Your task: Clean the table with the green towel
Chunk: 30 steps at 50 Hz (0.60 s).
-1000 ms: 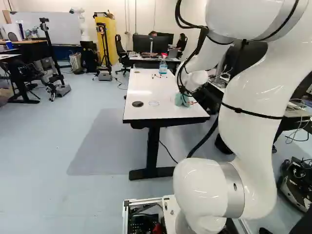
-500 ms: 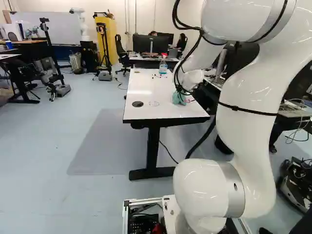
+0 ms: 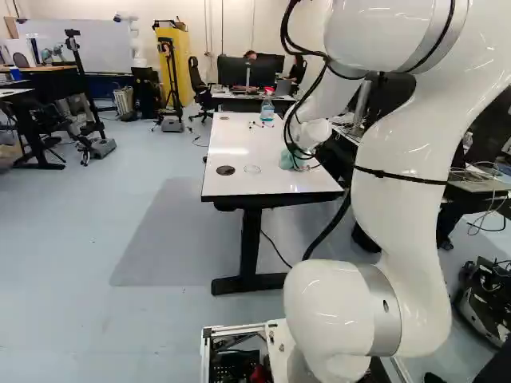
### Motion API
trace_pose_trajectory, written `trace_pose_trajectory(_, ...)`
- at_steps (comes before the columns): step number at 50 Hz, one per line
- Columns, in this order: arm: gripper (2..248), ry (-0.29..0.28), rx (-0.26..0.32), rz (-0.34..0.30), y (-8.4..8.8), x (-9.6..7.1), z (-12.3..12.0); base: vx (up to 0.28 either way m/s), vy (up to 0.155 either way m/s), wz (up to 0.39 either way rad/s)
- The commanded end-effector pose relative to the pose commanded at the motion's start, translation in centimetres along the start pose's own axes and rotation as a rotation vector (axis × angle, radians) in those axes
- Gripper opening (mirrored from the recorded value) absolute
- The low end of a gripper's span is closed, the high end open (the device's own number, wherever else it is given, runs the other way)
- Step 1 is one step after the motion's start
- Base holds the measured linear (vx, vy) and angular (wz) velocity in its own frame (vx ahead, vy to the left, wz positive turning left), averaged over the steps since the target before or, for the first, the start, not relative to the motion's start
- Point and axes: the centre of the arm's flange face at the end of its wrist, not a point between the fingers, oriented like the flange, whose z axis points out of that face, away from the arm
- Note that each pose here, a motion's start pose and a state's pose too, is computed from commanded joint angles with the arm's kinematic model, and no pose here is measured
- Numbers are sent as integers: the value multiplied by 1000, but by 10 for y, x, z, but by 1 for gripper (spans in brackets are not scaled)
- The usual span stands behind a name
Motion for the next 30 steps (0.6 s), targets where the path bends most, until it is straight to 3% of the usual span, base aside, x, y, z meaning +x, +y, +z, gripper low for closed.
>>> trace_pose_trajectory(30,47,2,-2,-1,0,-15,20,0,0,0)
